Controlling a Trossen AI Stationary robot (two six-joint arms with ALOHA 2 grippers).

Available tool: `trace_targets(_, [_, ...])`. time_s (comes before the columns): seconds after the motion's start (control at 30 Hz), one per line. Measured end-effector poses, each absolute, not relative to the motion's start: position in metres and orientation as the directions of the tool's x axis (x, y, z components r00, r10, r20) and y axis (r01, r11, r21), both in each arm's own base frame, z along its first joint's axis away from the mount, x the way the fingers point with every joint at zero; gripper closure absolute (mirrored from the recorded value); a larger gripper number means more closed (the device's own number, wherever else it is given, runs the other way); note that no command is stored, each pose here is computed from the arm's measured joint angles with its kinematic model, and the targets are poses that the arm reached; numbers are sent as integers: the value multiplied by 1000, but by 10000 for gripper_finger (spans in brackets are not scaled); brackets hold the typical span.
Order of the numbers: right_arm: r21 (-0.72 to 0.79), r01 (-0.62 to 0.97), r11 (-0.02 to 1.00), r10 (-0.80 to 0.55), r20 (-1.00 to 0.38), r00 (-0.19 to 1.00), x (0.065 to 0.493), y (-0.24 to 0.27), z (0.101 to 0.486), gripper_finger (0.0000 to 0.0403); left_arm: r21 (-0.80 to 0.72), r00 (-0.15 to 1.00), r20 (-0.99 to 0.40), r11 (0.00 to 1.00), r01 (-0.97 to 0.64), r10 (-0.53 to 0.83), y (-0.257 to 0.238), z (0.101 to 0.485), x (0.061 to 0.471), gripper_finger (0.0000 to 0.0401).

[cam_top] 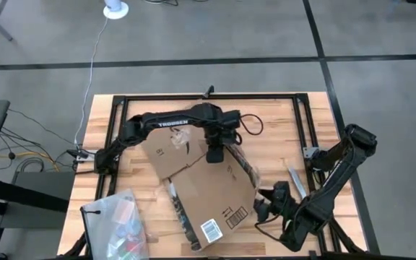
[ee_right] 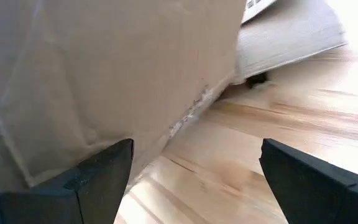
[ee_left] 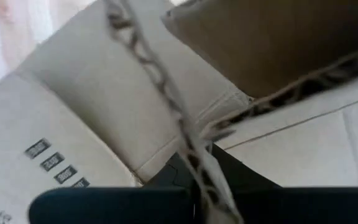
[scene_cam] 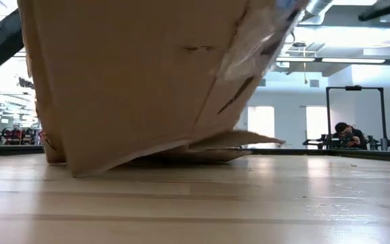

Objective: Unpack boxes
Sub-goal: Break down the box until it is fully flat

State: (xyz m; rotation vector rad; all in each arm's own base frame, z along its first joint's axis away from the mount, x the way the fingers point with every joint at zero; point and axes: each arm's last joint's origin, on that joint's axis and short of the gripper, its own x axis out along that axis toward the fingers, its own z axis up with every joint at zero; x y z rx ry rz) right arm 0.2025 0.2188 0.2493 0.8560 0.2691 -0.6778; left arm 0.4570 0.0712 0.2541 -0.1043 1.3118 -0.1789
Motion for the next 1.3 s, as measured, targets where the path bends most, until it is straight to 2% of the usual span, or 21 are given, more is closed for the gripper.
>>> trace_targets(0.17, [535,693,484,-446,-530,721,190,216,247,70,-158,234,-957,984,78,-172,67,243,463,392])
trace_targets(0.23, [517,710,478,-444,-555,703,185,216,246,70,-159,190,-966,982,104,-176,64,234,463,379])
trace_targets(0.47, [436,750,497,-480,-582,656,169,211,248,70,-143,78,-984,975,169,-158,41,216,464,299])
trace_targets(0.63, [343,774,533,-490,-620,613,160,208,249,70,-44,-19,-999,988,146,-42,28,232,454,250])
trace_targets(0.87, [249,755,607,-493,-627,603,158,200,259,70,-16,40,-999,997,78,-19,18,274,441,230])
trace_targets(1.03, [177,707,685,-473,-631,615,169,200,259,70,2,151,-989,999,52,-6,20,293,439,234])
trace_targets(1.13, [154,655,740,-447,-614,650,176,204,271,70,5,140,-990,1000,16,3,19,305,430,238])
trace_targets(1.3, [118,579,807,-434,-546,717,191,206,288,70,10,189,-982,998,-65,22,18,332,413,241])
